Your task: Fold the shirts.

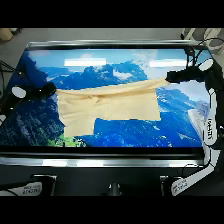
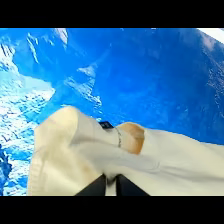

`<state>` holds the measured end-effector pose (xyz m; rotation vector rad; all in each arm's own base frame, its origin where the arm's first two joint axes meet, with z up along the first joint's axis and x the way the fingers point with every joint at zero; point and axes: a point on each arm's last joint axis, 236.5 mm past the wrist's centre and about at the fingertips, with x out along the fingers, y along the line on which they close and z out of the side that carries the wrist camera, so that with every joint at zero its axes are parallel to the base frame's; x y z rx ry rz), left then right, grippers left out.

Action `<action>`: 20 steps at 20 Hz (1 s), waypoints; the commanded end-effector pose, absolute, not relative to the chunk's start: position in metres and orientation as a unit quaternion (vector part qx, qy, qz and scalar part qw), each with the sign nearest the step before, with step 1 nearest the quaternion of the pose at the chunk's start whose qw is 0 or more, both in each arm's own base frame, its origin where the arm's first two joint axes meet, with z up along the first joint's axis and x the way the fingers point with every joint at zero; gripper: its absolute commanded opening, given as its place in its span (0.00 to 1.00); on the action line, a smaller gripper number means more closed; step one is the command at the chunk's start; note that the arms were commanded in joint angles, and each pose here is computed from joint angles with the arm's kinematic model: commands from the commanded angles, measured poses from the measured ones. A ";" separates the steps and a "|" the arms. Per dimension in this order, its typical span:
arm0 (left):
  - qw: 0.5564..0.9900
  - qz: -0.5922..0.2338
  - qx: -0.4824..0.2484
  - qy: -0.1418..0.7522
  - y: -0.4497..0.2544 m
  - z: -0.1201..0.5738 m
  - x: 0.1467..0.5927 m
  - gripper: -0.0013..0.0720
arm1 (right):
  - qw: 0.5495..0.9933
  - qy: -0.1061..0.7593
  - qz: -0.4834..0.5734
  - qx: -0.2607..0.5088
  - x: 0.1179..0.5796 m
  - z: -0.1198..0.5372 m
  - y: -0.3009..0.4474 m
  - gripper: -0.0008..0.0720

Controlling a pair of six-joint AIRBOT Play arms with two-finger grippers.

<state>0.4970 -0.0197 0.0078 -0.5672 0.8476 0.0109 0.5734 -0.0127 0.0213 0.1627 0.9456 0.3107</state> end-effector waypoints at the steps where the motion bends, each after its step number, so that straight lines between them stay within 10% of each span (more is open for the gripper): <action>1: 0.830 0.003 -0.313 0.462 -0.032 -0.025 0.486 0.65 | 0.853 0.483 0.173 0.095 0.561 0.005 -0.004 0.60; 3: 0.799 0.002 -0.285 0.530 -0.014 -0.033 0.454 0.81 | 0.820 0.527 0.217 0.045 0.525 0.002 -0.008 0.70; 8: 0.693 0.005 -0.233 0.683 0.027 -0.066 0.353 0.63 | 0.671 0.703 0.233 0.016 0.409 -0.045 -0.036 0.54; 20: 0.705 -0.029 -0.286 0.648 -0.024 -0.101 0.372 0.62 | 0.670 0.698 0.249 0.047 0.397 -0.055 -0.014 0.55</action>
